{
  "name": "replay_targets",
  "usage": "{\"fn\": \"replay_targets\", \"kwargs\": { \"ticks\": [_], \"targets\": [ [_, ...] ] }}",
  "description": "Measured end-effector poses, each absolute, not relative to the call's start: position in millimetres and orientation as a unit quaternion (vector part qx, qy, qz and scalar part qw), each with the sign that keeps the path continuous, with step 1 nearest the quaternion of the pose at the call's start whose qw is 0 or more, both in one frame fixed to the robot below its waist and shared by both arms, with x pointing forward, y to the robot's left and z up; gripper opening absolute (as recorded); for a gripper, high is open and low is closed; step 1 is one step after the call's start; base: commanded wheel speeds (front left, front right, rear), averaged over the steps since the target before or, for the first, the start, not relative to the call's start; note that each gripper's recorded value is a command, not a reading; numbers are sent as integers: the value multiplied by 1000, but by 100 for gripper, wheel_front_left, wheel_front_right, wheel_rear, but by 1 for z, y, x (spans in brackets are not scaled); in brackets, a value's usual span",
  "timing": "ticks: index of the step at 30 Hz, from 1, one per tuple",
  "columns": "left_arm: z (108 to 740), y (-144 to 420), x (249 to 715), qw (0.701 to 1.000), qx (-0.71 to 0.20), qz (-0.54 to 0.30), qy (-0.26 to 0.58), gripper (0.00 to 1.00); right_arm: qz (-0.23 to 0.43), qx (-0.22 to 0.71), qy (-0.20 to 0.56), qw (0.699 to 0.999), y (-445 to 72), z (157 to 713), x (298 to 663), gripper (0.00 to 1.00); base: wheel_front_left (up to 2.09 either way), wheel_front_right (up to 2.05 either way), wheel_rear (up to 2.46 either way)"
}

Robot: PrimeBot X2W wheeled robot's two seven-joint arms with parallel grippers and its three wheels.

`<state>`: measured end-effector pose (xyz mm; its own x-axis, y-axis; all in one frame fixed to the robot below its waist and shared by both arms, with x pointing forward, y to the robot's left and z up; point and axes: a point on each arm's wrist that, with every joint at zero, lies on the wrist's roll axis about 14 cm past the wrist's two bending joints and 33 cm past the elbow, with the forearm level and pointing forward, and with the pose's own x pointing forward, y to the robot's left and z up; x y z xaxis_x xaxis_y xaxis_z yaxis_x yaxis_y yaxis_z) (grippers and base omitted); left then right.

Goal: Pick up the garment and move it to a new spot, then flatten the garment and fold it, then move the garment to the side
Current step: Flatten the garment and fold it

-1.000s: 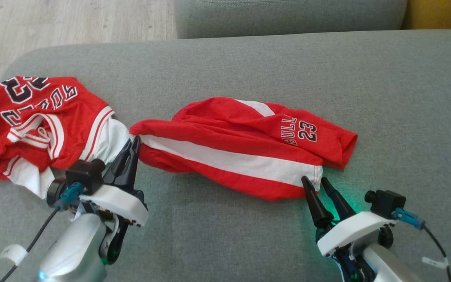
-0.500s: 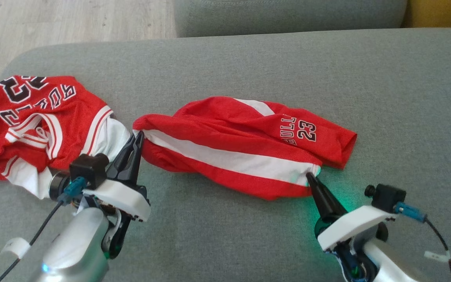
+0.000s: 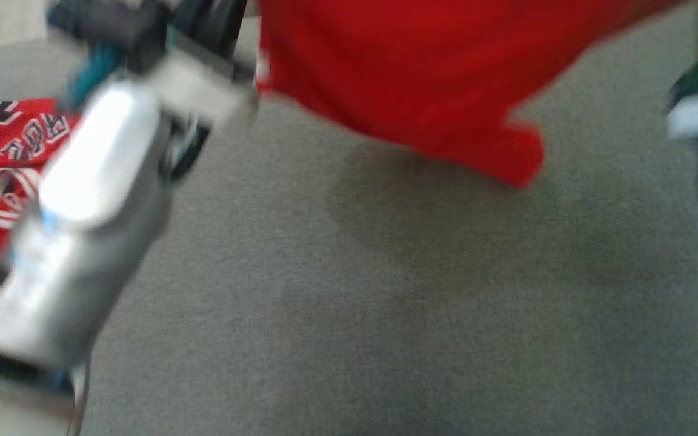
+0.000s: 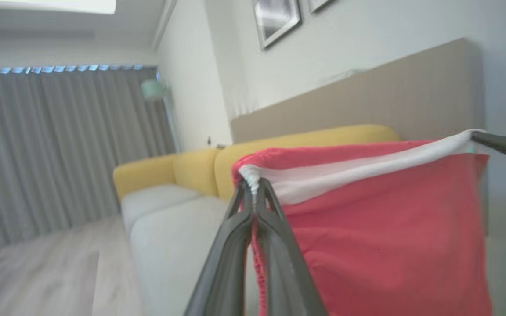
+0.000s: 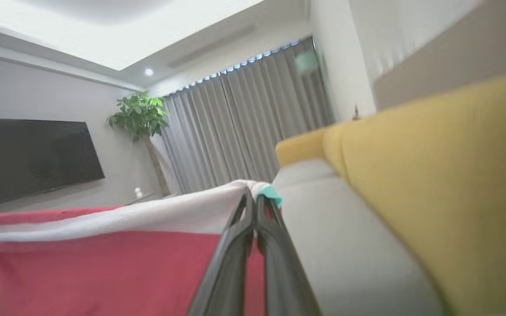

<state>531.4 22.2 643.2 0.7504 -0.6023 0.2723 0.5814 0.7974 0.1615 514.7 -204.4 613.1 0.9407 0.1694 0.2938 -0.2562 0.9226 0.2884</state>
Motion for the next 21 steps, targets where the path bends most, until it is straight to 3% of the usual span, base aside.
{"fn": "replay_targets", "kwargs": {
  "ticks": [6, 10, 16, 21],
  "targets": [
    [739, -27, 559, 898, 12, -346, -271, 0, 69, 63, -286, 954, -259, 738, 538, 0, 0, 0, 0],
    [746, -37, 567, 891, -19, -353, -286, 0, 69, 30, -300, 951, -263, 749, 536, 0, 0, 0, 0],
    [621, -44, 550, 911, -28, -379, -160, 0, 70, 27, -164, 984, -262, 634, 520, 0, 0, 0, 0],
    [492, -22, 490, 925, -51, -377, -3, 0, 62, 71, -19, 995, -254, 517, 468, 0, 0, 0, 0]
  ]
}}
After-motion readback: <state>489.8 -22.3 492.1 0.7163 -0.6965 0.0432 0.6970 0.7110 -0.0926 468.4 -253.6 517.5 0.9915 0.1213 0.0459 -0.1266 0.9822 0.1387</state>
